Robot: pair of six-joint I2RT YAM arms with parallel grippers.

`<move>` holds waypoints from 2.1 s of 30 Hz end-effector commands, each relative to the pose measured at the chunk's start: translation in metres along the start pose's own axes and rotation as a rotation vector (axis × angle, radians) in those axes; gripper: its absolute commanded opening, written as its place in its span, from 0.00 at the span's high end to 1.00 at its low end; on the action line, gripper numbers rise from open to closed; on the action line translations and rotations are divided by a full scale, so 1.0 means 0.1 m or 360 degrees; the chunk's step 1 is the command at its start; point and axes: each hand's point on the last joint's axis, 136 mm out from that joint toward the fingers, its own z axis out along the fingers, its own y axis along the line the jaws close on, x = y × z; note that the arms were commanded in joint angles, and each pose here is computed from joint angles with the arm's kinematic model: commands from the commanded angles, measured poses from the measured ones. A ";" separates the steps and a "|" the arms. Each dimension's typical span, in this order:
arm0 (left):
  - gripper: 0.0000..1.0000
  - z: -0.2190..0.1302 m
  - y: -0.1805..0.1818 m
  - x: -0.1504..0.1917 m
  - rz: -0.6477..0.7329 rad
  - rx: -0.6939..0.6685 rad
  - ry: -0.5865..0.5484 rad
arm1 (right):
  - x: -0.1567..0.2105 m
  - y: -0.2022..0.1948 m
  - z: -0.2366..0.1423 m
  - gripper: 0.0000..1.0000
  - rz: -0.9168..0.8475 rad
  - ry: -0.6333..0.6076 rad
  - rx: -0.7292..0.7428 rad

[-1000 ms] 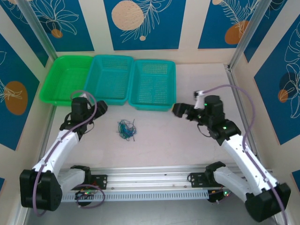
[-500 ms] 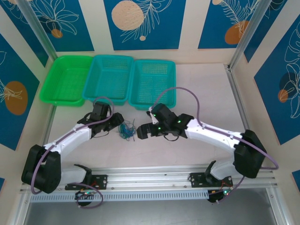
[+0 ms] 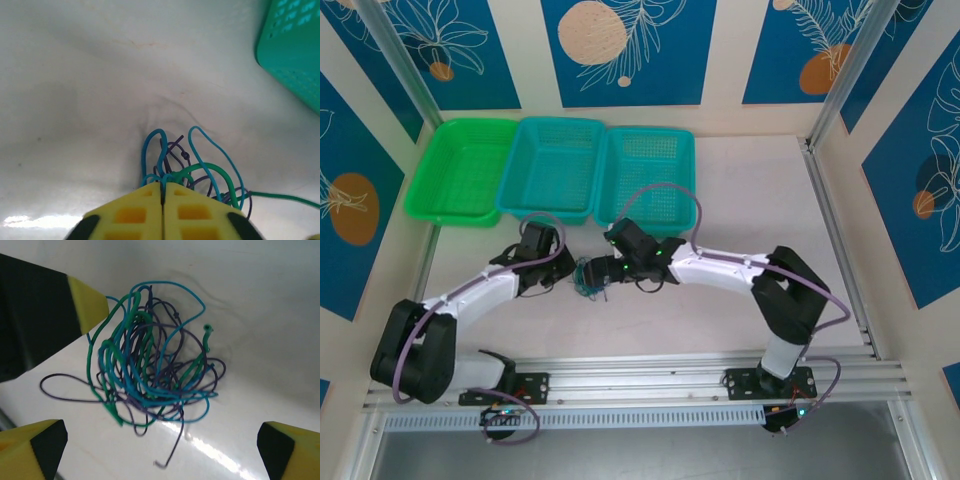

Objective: Untangle the cables

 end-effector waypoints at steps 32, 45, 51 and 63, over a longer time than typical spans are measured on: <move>1.00 -1.12 0.17 -0.44 0.0143 0.0017 -0.0438 | 0.54 -1.56 -0.76 0.97 0.0508 -0.0264 0.0462; 0.54 -1.24 -1.08 0.51 0.1378 0.0973 -0.0397 | 0.33 -0.60 -1.02 1.00 -0.0442 -0.0271 -0.0045; 0.46 -1.27 -1.21 0.85 0.1745 0.1152 -0.0433 | 0.34 -0.22 -1.31 1.00 -0.0592 -0.0303 -0.0368; 0.39 -0.94 -1.15 1.15 0.2076 0.1091 -0.0363 | 0.42 0.12 -1.63 1.00 -0.0666 -0.0286 -0.0645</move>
